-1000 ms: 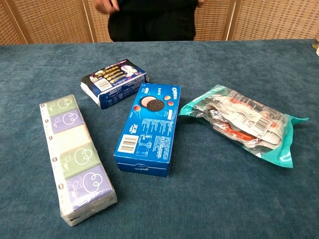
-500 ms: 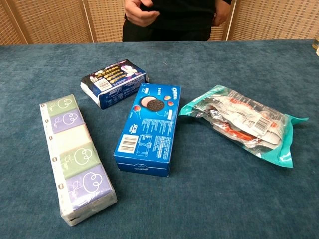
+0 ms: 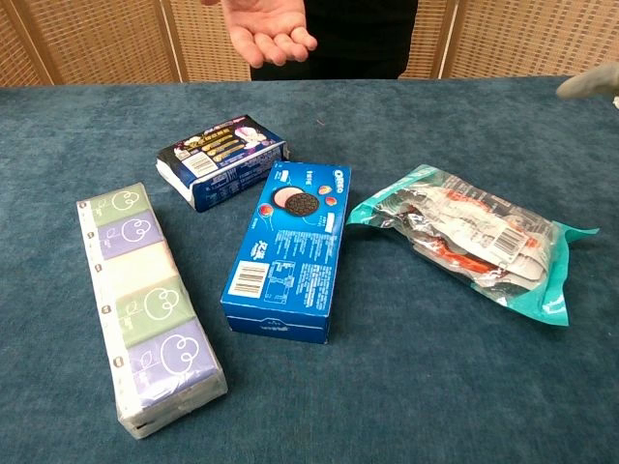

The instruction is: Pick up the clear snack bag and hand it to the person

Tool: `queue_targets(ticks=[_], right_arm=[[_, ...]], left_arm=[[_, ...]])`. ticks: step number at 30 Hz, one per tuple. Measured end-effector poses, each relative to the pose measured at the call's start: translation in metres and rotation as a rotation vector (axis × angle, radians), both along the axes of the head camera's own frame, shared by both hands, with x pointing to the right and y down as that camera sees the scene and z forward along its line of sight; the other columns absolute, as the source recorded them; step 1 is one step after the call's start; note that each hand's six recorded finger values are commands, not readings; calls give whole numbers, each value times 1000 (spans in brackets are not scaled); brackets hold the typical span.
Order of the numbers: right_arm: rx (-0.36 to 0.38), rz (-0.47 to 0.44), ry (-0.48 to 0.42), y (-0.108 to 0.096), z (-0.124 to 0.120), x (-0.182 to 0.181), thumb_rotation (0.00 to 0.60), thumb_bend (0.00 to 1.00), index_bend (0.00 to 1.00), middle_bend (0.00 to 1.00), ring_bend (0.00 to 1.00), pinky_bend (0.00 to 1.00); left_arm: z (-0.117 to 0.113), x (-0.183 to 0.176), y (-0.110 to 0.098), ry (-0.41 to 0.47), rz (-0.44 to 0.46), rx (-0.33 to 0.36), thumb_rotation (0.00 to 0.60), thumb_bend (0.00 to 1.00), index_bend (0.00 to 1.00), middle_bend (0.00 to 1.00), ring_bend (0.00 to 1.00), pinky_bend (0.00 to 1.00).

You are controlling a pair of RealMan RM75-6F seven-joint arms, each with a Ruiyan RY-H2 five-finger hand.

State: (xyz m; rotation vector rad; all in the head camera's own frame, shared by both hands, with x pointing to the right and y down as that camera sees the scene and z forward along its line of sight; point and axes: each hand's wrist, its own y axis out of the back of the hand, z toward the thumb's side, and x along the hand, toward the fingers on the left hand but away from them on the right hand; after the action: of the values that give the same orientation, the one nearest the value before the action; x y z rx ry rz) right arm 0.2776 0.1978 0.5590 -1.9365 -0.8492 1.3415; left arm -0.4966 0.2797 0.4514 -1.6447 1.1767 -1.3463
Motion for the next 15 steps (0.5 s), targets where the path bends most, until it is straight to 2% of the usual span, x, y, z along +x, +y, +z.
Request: queue_targets(ticks=[15], right_arm=[[-230,28,12,-26,57,-70,580,0,16,0,0,0]], left_arm=[[0,-4,-3,5,-16,-5,600,144,0,0,0,87]])
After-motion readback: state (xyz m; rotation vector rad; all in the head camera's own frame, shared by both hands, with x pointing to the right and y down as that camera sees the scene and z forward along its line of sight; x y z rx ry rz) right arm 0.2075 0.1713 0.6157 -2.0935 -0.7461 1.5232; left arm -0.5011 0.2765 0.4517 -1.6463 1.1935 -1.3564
